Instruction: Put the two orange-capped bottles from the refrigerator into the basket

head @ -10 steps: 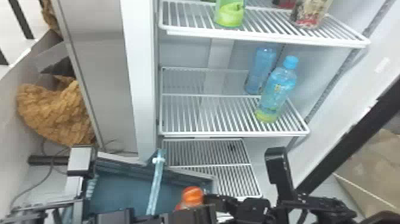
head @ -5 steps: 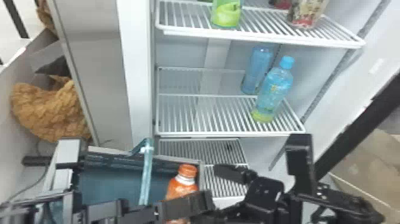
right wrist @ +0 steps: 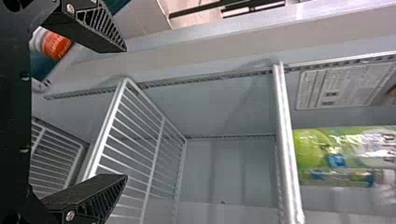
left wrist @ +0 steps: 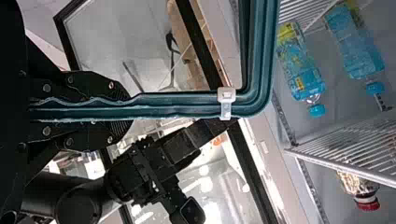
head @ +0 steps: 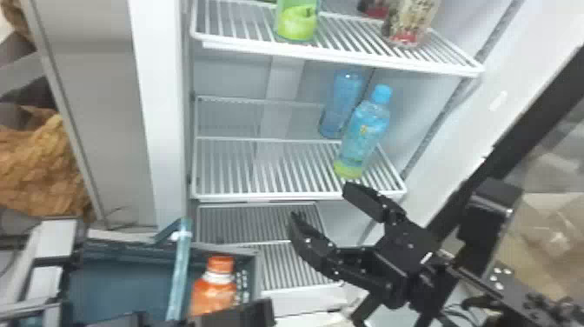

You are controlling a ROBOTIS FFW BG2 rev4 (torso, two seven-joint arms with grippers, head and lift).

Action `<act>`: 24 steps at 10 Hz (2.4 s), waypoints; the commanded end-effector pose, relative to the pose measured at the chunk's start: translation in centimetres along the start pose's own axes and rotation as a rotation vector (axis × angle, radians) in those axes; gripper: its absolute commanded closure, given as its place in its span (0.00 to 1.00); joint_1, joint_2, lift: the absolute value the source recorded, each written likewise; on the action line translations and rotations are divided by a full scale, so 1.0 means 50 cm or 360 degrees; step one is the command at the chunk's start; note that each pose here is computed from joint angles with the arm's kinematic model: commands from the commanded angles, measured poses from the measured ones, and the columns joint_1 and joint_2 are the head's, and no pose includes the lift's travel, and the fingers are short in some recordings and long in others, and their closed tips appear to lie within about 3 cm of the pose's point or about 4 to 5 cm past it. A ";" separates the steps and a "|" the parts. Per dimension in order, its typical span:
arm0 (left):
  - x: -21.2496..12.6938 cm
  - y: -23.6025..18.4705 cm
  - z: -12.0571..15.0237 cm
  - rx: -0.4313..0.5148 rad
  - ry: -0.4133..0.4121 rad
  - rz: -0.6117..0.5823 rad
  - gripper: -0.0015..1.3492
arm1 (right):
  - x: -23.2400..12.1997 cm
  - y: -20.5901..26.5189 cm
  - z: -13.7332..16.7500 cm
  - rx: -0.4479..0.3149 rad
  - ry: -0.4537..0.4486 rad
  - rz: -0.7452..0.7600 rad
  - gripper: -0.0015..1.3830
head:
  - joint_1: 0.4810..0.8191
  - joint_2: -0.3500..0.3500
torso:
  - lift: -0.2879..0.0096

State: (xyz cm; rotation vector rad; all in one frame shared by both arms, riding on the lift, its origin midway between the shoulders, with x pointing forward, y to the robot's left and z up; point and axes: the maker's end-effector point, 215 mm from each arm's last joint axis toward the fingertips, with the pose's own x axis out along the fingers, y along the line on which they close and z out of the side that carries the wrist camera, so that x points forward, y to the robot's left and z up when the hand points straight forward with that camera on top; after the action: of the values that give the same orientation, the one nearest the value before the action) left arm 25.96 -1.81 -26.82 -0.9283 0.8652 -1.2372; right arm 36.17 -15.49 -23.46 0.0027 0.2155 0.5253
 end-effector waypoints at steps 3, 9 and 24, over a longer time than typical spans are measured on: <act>0.000 -0.001 -0.001 -0.0003 0.0000 -0.0003 0.84 | -0.031 -0.038 0.053 -0.0093 -0.0163 -0.0155 0.08 | 0.63 0.03 | 0.00; 0.000 -0.003 -0.001 0.0000 0.0000 -0.0006 0.84 | -0.119 -0.113 0.142 -0.0211 -0.0571 -0.0544 0.08 | 0.63 0.00 | 0.00; 0.010 -0.045 -0.013 0.0077 0.0012 -0.0040 0.84 | -0.120 -0.143 0.125 -0.0100 -0.0814 -0.0626 0.08 | 0.63 0.00 | 0.00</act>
State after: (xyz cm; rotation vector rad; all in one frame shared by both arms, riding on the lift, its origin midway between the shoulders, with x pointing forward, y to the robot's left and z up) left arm 24.76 -2.47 -25.16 -0.9062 0.8294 -1.2728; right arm 35.93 -24.30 -16.49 0.0324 -0.2943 0.1282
